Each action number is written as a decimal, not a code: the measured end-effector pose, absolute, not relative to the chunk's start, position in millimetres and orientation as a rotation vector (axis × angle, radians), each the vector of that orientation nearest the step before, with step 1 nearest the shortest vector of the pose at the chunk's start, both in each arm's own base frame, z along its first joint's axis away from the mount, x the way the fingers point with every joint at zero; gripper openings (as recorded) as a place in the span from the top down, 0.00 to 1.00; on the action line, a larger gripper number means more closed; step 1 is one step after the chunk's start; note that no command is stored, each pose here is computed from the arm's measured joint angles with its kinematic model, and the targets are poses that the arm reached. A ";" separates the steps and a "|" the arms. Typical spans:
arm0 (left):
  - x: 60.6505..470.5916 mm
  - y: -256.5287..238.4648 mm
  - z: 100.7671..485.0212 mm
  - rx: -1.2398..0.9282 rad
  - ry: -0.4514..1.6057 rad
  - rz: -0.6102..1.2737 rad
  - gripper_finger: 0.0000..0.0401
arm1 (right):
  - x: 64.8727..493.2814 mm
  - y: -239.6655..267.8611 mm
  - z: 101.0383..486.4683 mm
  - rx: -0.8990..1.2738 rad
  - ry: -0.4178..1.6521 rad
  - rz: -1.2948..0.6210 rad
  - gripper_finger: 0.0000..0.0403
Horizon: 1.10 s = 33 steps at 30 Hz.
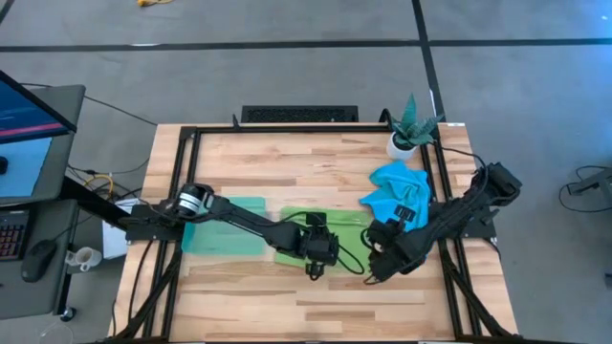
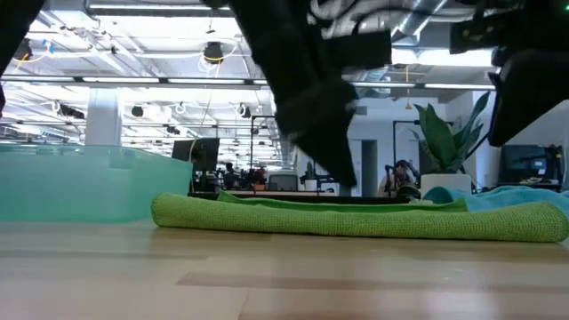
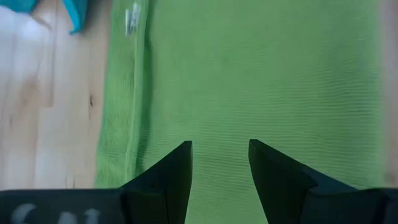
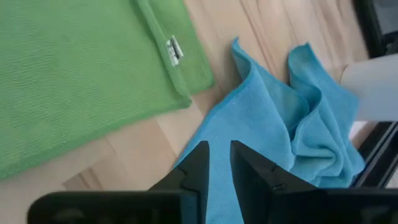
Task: Roll microfiber towels into tight, uniform cylinder then place into a basket
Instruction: Fold the green towel
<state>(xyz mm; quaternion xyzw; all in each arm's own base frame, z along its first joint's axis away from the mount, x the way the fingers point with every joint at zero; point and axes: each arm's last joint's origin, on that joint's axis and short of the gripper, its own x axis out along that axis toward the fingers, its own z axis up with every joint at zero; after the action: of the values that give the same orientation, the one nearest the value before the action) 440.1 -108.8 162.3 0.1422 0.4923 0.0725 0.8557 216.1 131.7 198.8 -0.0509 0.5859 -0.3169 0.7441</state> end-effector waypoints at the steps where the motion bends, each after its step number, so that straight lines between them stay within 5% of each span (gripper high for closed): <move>1: 441.5 -106.6 158.7 0.295 1.040 0.159 0.62 | 215.7 133.1 199.9 -0.120 1.276 -0.691 0.79; 14: 445.1 -61.8 141.6 0.318 1.172 0.182 0.62 | 221.7 123.9 203.0 -0.122 1.251 -0.738 0.81; 33: 449.6 -23.8 137.2 0.717 1.205 -0.333 0.62 | 222.0 124.6 202.9 -0.121 1.243 -0.736 0.81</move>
<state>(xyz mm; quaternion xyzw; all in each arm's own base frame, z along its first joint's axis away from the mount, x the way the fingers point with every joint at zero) 449.6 -23.8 137.2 0.3282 0.5516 -0.1526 0.7515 222.0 124.6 202.9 -0.0555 0.5684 -0.3365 0.7488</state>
